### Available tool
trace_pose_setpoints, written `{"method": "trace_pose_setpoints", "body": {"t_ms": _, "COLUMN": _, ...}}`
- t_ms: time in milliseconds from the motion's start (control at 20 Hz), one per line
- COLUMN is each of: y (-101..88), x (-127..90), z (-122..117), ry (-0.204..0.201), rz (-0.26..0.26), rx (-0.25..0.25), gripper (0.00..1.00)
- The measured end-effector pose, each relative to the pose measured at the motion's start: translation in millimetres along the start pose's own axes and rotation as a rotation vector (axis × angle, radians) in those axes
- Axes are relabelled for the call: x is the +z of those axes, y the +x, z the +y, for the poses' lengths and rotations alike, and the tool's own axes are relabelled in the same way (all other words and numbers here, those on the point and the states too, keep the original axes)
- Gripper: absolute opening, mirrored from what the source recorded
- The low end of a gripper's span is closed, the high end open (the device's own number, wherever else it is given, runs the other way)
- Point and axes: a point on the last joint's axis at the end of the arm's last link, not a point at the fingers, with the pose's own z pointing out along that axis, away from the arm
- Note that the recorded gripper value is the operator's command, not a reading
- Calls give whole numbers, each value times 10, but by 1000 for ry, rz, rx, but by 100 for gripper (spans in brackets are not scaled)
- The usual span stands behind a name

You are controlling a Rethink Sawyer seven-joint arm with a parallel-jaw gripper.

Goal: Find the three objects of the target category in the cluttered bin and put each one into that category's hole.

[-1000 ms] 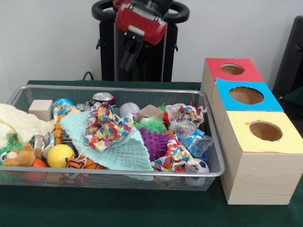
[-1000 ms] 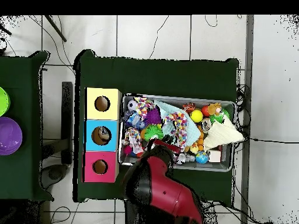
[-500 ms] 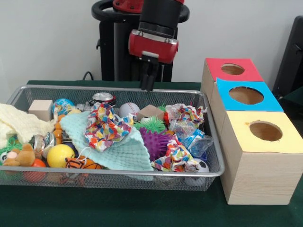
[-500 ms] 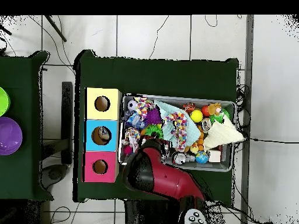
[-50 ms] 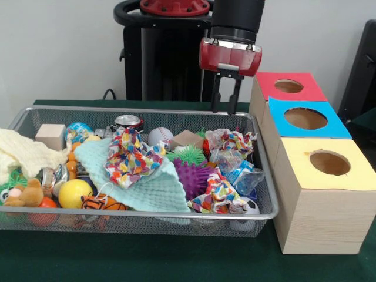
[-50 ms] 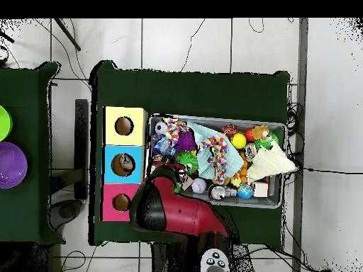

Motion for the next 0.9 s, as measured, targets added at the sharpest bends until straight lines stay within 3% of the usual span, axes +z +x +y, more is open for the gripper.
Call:
{"method": "trace_pose_setpoints", "body": {"t_ms": 550, "y": -49, "x": 107, "z": 21, "ry": -30, "rz": 14, "rx": 46, "gripper": 100}}
{"method": "trace_pose_setpoints", "body": {"t_ms": 900, "y": 69, "x": 235, "z": 30, "ry": -30, "rz": 50, "rx": 58, "gripper": 100}}
